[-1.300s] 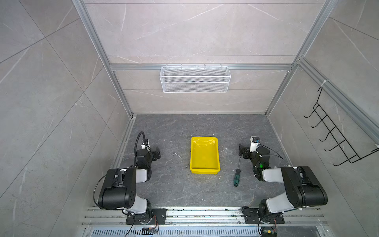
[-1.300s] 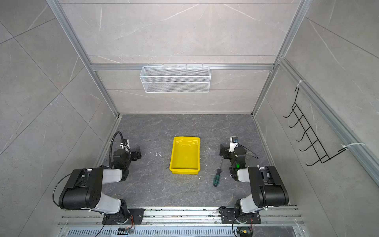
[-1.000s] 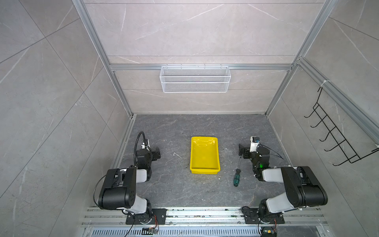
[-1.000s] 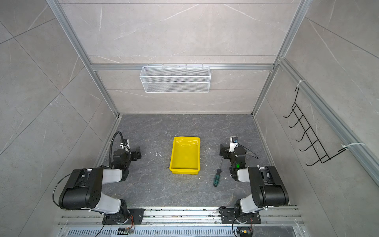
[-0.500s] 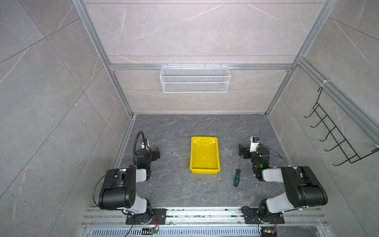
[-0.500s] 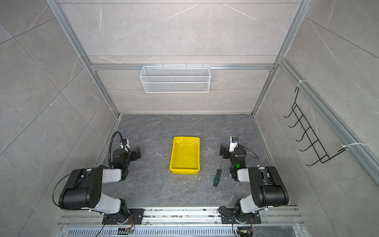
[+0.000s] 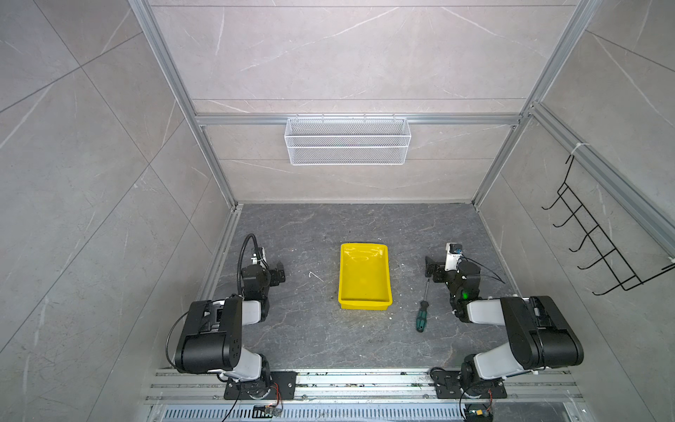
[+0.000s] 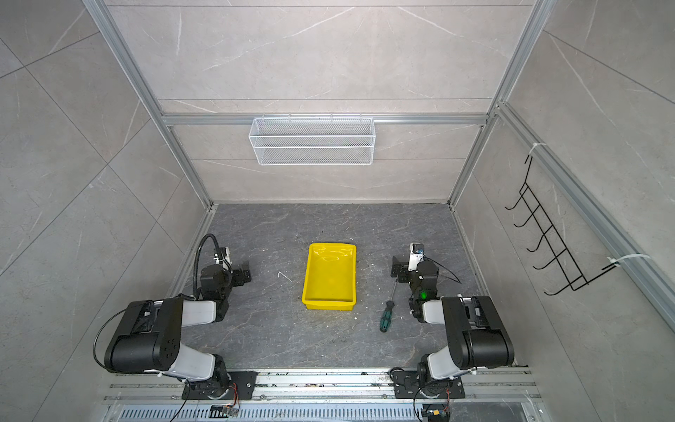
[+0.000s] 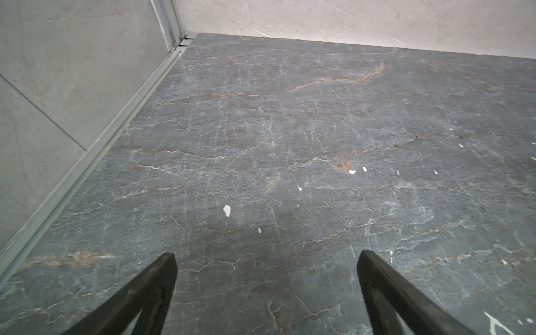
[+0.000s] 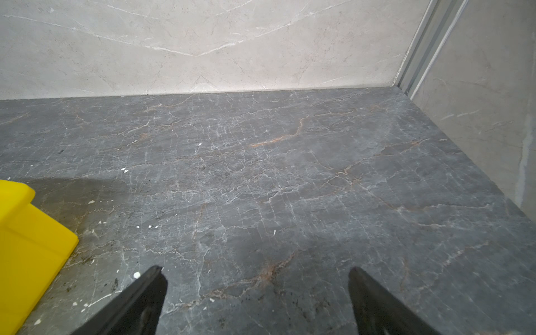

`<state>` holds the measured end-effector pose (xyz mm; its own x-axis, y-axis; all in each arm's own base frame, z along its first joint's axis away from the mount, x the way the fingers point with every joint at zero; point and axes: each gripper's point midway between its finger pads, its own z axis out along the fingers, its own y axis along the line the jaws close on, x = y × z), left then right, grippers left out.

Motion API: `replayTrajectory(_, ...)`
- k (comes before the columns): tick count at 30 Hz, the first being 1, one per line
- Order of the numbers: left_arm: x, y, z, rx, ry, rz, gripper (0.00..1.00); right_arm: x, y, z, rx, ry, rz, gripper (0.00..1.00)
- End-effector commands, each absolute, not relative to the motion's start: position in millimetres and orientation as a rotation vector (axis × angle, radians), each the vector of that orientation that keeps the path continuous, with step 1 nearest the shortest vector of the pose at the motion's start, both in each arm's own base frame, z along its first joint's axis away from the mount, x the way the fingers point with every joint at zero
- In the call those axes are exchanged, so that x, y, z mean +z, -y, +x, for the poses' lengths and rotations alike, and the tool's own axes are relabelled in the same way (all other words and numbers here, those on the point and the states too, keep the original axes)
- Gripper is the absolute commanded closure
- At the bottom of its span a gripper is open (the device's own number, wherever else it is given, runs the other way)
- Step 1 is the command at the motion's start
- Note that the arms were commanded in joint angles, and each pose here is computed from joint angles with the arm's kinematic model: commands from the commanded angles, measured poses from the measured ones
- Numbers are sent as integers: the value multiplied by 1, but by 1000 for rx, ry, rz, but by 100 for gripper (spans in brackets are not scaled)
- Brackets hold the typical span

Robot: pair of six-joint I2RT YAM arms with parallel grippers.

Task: Put the screwdriver in the bin
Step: Pick up the screwdriver from the middle-right of the table.

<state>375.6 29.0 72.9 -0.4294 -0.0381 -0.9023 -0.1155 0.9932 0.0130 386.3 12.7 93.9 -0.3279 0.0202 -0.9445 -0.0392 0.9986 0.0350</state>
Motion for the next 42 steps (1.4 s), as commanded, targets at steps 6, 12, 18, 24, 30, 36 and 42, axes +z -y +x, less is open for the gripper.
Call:
replayTrajectory(6, 142, -53, 366, 150, -2032, -394, 0, 113, 1, 393, 6, -1947, 84, 0)
replayTrajectory(12, 199, -37, 340, -41, -2065, -554, 0, 150, 3, 383, 62, -2007, 207, 0)
replayTrajectory(18, 251, -18, 321, -170, -2134, -536, 0, 201, -18, 382, 217, -2104, 206, 0)
replayTrajectory(24, 281, 4, 318, -291, -2159, -442, 0, 230, -62, 376, 507, -2149, 87, 1)
replayTrajectory(30, 256, 10, 313, -300, -2246, -403, 0, 231, -62, 348, 539, -2228, 160, 0)
replayTrajectory(36, 256, 20, 307, -352, -2254, -363, 0, 204, -62, 301, 448, -2407, 216, 0)
replayTrajectory(42, 255, 25, 310, -366, -2281, -299, 0, 163, -70, 265, 355, -2540, 271, 0)
